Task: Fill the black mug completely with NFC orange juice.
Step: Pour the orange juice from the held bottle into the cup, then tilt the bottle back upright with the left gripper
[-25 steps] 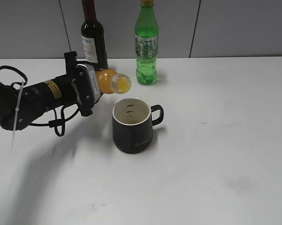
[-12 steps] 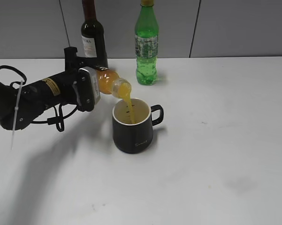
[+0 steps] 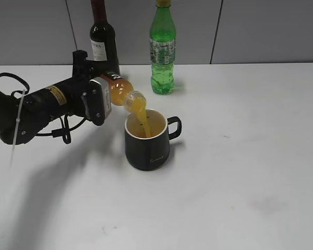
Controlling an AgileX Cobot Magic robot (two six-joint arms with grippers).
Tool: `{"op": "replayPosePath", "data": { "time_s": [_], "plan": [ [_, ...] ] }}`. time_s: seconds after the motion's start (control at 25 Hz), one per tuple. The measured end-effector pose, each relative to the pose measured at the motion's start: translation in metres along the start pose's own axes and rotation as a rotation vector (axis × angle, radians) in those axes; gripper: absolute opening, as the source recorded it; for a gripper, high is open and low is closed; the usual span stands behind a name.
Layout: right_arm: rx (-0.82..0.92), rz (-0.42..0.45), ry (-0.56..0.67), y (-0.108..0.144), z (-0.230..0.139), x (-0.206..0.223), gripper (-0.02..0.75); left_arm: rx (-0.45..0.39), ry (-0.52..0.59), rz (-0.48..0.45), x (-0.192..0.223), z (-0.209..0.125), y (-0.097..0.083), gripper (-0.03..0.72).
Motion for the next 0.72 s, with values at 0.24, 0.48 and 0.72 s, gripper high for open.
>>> {"op": "replayPosePath", "data": {
  "time_s": [0.24, 0.48, 0.72],
  "plan": [
    [0.0, 0.0, 0.0, 0.0, 0.0, 0.0, 0.591, 0.019, 0.015, 0.036, 0.0, -0.003, 0.007, 0.471],
    [0.0, 0.0, 0.0, 0.0, 0.0, 0.0, 0.591, 0.039, 0.03, 0.051, 0.002, -0.006, 0.012, 0.471],
    [0.0, 0.0, 0.0, 0.0, 0.0, 0.0, 0.591, 0.085, 0.035, 0.07, 0.004, -0.008, 0.018, 0.471]
  ]
}}
Point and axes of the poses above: a point on each arm's last joint axis where the gripper is mounted, x pointing out along that axis toward the gripper, y along the wrist's bending axis when the last joint is at zero, z = x × y, the point moved 10 cm from there along x, pointing out along that axis toward the gripper, and after that the axes turned 1 degree about x, right-handed, at the moved point
